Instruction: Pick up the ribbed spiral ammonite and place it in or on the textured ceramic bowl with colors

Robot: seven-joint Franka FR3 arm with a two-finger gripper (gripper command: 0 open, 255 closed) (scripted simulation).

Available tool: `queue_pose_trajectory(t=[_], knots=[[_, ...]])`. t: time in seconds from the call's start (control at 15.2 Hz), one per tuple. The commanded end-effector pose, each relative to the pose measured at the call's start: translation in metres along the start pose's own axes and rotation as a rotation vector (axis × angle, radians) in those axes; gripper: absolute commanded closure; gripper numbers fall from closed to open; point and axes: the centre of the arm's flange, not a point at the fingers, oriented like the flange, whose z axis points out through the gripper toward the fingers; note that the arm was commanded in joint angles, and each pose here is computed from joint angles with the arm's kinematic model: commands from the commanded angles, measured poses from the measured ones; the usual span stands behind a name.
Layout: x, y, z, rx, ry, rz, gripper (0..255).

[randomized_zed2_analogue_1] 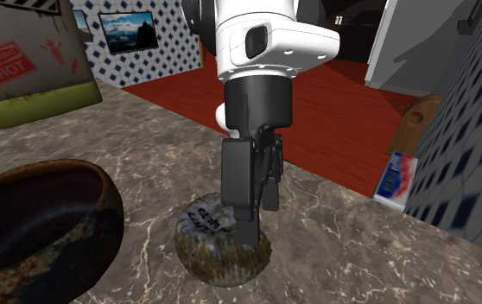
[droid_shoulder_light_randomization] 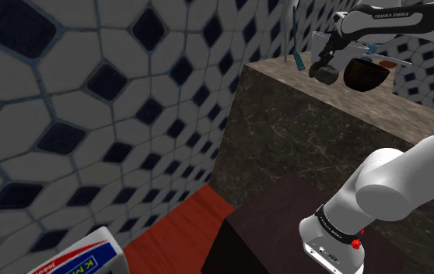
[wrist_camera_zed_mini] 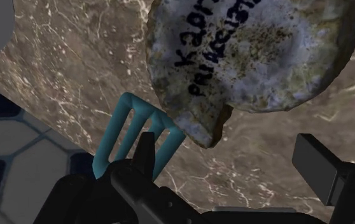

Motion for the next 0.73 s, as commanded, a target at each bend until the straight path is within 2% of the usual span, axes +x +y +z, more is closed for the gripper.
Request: queue_pose_trajectory(t=[0.0, 0.07, 0.13, 0.66], knots=[[0.0000, 0.0000, 0.0000, 0.000, 0.000, 0.000, 0], [0.0000, 0.0000, 0.0000, 0.000, 0.000, 0.000, 0], [0.0000, 0.0000, 0.0000, 0.000, 0.000, 0.000, 255], [0.0014, 0.0036, 0.0003, 0.000, 0.000, 0.000, 255]])
